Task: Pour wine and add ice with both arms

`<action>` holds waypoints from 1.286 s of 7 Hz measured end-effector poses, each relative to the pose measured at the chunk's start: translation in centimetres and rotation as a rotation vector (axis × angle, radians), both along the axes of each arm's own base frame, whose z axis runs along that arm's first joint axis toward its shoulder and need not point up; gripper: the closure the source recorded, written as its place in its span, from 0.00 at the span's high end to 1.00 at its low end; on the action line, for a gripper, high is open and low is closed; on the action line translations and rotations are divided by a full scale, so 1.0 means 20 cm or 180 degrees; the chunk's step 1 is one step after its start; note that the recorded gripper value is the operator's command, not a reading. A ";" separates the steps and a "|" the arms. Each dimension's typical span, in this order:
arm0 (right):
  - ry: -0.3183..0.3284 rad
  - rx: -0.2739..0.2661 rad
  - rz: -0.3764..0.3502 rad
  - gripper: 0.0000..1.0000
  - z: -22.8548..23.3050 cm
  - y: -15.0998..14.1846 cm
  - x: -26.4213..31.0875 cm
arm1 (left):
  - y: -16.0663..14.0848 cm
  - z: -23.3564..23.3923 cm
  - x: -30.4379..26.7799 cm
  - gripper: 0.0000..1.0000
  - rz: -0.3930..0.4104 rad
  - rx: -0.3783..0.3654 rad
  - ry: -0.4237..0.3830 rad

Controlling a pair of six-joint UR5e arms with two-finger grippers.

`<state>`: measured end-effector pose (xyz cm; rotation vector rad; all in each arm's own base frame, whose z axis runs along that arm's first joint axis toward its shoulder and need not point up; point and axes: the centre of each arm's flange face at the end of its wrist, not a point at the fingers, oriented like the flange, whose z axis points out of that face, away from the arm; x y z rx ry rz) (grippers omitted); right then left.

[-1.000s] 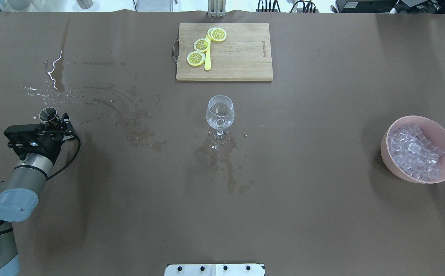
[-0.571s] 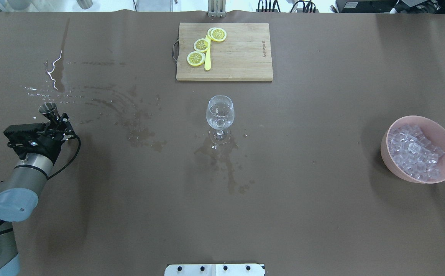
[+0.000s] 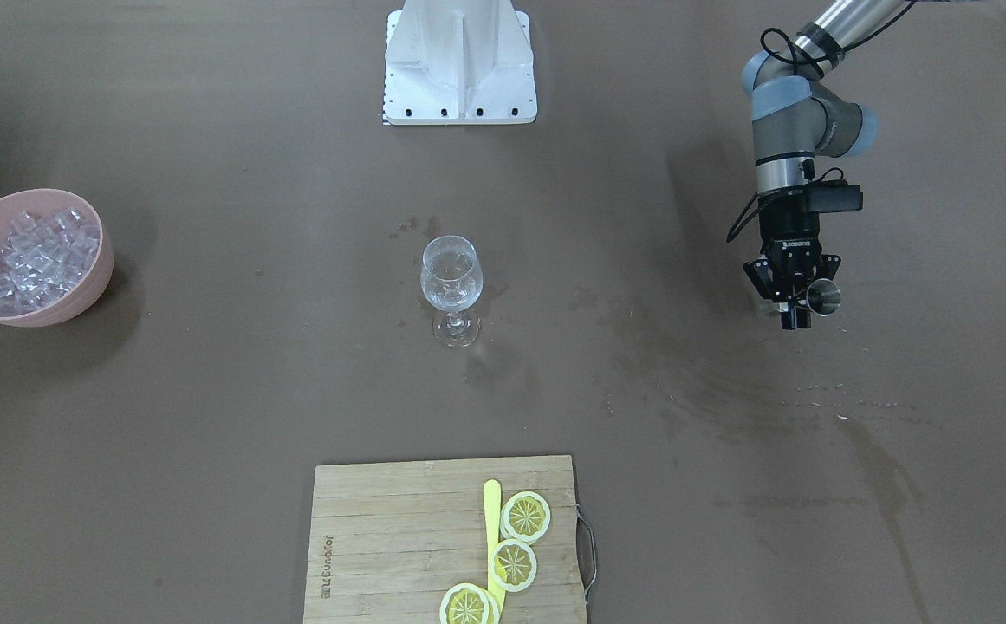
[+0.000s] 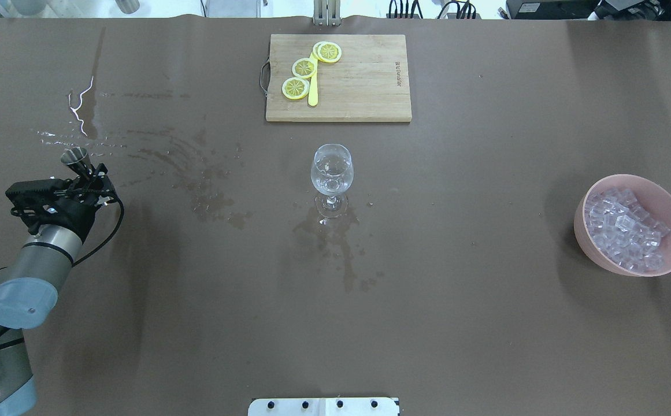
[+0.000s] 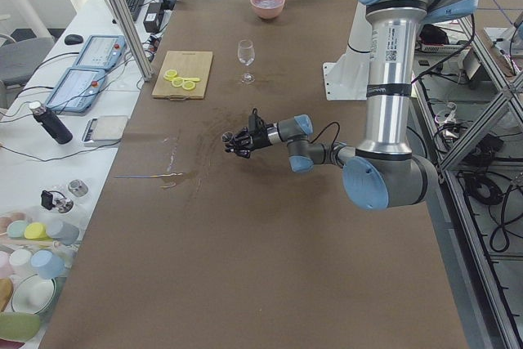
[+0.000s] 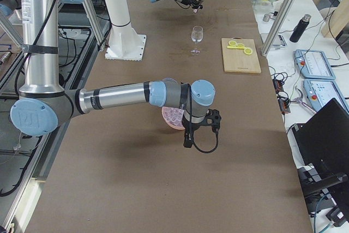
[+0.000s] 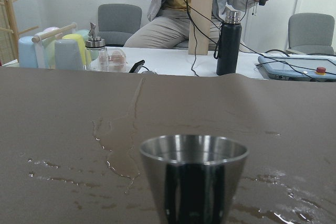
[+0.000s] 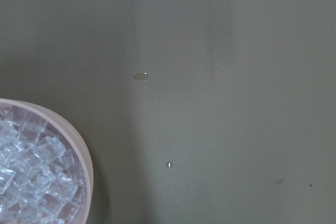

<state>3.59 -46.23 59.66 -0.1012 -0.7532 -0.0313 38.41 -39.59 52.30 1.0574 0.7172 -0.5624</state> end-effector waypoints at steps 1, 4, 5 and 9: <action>-0.0002 0.0002 0.0000 1.00 0.00 0.00 0.00 | -0.01 -0.08 0.01 0.00 -0.0005 0.0044 0.0071; -0.0022 -0.0013 0.0000 1.00 0.00 -0.01 0.00 | -0.02 -0.40 0.03 0.00 0.0188 0.0181 0.0322; -0.0025 -0.0035 -0.0001 1.00 0.02 -0.02 -0.01 | -0.02 -0.53 0.06 0.00 0.0307 0.0235 0.0424; -0.0029 -0.0102 -0.0004 1.00 0.08 -0.11 -0.01 | -0.04 -0.93 0.22 0.00 0.0748 0.0691 0.0236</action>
